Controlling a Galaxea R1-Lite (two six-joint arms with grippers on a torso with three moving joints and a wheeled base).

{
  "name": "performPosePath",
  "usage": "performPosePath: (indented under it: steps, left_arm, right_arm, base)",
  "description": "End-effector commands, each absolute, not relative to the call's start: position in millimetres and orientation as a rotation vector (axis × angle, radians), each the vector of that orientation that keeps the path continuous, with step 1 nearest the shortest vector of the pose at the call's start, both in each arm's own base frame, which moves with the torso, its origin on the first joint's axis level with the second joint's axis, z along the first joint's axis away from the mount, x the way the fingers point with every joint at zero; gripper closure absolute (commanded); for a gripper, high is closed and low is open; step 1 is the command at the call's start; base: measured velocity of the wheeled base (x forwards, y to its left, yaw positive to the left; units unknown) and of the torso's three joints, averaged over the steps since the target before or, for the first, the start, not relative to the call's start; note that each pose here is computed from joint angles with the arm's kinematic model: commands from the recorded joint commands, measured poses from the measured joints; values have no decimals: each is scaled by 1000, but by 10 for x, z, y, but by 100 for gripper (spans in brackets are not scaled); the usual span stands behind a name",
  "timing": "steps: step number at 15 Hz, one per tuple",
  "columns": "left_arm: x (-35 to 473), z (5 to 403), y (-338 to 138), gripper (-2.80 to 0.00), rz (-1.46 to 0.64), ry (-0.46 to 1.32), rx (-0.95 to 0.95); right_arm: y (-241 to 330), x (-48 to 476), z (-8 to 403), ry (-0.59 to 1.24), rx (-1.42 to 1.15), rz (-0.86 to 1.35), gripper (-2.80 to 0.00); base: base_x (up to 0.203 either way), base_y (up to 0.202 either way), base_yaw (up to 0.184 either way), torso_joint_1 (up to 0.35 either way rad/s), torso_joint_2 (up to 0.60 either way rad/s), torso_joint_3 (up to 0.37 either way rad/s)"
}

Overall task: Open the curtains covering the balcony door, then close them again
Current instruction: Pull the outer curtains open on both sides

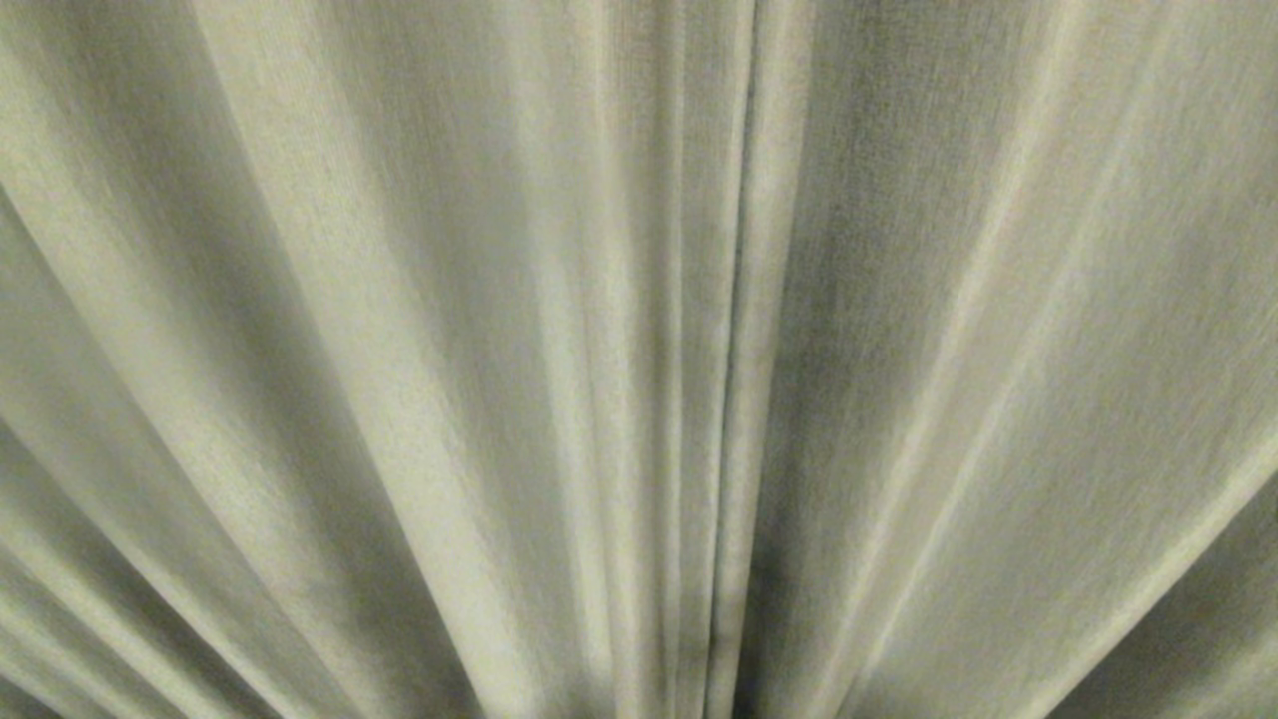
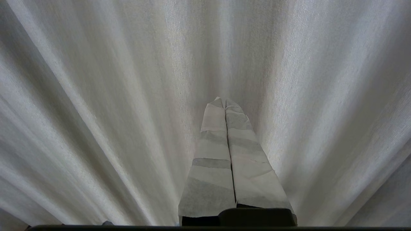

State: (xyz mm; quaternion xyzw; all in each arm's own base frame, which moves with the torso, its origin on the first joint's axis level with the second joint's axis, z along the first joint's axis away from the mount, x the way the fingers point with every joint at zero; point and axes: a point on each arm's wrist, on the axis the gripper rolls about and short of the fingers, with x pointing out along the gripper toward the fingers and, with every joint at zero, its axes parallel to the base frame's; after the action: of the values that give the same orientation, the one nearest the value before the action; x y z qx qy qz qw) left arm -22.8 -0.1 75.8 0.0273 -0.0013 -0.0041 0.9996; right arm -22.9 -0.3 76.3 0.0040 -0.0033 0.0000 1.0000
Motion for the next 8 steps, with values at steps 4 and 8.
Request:
performPosePath:
  steps: [4,8]
  left_arm:
    - [-228,758,-1,0,-8,-3,55]
    - [-228,758,-1,0,-8,-3,55]
  right_arm:
    - [-3,-228,761,-6,12,0,0]
    - [-3,-227,761,-5,12,0,0]
  base:
    - [0,0,0,0,0,0]
    - [0,0,0,0,0,0]
